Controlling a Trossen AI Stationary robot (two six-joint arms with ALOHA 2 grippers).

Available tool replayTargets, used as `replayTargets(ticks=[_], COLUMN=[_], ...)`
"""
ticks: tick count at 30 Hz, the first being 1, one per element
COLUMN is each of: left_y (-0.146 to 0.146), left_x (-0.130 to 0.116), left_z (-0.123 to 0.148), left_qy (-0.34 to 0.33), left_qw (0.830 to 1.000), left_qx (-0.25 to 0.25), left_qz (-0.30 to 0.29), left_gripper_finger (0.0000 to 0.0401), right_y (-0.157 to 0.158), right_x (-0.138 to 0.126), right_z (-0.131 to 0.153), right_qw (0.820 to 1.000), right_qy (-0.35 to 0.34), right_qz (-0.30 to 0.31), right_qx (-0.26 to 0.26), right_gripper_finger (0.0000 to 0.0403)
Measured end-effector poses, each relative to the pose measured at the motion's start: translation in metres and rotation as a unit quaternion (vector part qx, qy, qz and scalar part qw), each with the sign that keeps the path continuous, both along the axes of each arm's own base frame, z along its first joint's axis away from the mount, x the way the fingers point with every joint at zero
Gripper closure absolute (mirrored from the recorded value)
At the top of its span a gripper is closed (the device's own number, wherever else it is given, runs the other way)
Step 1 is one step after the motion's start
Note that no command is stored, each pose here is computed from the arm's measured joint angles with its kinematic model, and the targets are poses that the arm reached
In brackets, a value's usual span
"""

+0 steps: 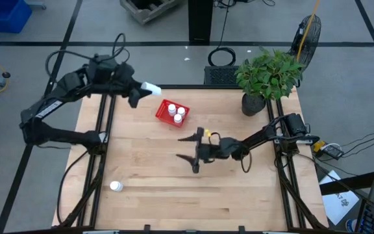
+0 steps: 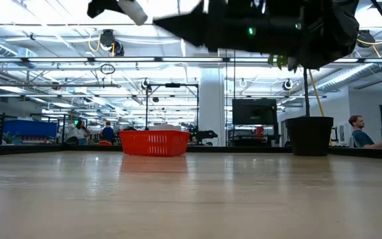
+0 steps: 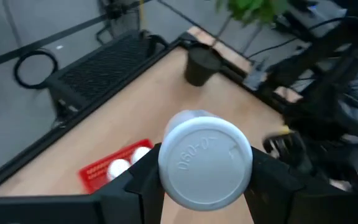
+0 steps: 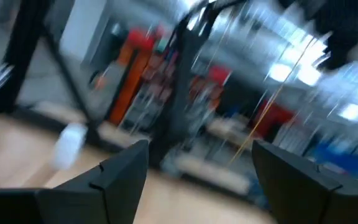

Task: Pick and place pill bottles into a basket
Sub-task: Put the white pill bottle into the orange basket

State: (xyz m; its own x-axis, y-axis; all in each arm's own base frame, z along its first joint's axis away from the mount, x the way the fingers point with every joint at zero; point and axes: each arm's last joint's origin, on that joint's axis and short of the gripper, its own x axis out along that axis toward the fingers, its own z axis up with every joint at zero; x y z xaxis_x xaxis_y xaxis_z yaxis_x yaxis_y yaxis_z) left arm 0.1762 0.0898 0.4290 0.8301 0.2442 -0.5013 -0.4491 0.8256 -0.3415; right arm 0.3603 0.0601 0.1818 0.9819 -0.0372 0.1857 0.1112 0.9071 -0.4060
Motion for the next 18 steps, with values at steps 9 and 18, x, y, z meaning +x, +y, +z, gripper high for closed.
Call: replayTargets(ticks=[9, 18], left_y=[-0.029, -0.045], left_x=[0.015, 0.031], left_z=[0.003, 0.005], left_qy=[-0.013, -0.042], left_qw=[0.999, 0.996], left_qx=[0.012, 0.001], left_qz=[-0.043, -0.085], left_gripper_finger=[0.0226, 0.0222], right_y=[-0.012, -0.038], right_x=[0.0, 0.015], right_z=[0.041, 0.065], right_qw=[0.989, 0.983], right_qy=[-0.135, -0.173], right_qz=[-0.037, -0.05], right_qx=[-0.049, -0.046], right_gripper_finger=[0.0126, 0.0126])
